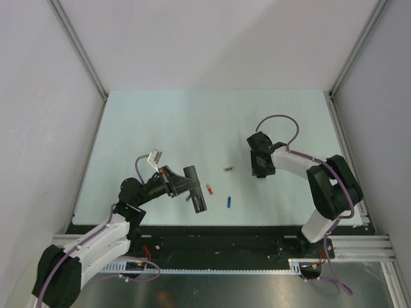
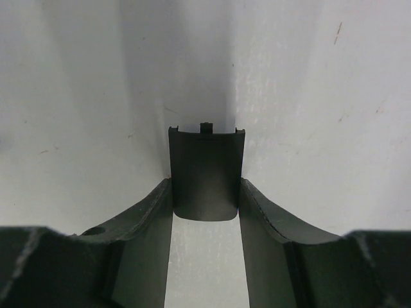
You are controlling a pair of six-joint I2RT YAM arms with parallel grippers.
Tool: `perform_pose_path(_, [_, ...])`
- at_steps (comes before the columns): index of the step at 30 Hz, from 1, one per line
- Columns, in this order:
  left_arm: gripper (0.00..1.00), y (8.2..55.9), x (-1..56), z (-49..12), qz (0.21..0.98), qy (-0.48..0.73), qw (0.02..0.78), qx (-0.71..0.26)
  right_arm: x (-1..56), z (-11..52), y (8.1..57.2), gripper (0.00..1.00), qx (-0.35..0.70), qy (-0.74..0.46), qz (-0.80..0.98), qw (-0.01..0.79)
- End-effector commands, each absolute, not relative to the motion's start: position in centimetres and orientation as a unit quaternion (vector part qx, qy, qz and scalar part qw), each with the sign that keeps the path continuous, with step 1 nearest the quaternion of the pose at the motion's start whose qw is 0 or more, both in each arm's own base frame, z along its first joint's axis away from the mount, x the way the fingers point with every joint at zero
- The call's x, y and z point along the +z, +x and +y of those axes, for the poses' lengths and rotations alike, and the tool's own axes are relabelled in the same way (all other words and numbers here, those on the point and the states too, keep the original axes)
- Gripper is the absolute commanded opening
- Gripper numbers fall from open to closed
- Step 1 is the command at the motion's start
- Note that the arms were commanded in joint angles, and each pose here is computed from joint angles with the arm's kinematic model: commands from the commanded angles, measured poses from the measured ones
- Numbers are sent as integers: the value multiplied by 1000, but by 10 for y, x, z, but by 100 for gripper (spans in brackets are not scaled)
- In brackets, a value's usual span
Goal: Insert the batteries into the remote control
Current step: Place the battery cover at the center of the board.
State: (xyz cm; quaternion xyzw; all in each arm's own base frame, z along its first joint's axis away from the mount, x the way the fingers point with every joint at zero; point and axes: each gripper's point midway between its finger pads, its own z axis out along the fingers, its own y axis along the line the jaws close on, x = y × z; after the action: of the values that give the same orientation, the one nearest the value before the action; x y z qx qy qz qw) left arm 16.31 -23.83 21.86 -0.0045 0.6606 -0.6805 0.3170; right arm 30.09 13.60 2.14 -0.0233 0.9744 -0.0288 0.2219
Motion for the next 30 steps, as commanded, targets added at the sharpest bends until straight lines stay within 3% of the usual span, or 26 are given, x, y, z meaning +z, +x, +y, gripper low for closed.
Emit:
perform_pose_path(1, [0,151,226,-236,647,21,314,-694,21,131,314,37,-34,-25,971,237])
perform_pose_path(8, [0,145,224,-237,647,40,312,-695,4,124,312,42,-49,-21,976,212])
perform_pose_path(11, [0,143,226,-237,644,48,314,-696,4,124,313,50,-51,-20,975,213])
perform_pose_path(14, [0,141,230,-237,640,56,316,-698,6,124,314,64,-51,-15,975,214])
perform_pose_path(20, [0,140,230,-238,642,58,310,-699,24,128,316,75,-38,-5,972,230])
perform_pose_path(30, [0,141,225,-235,641,49,320,-695,95,209,321,77,55,-62,931,355])
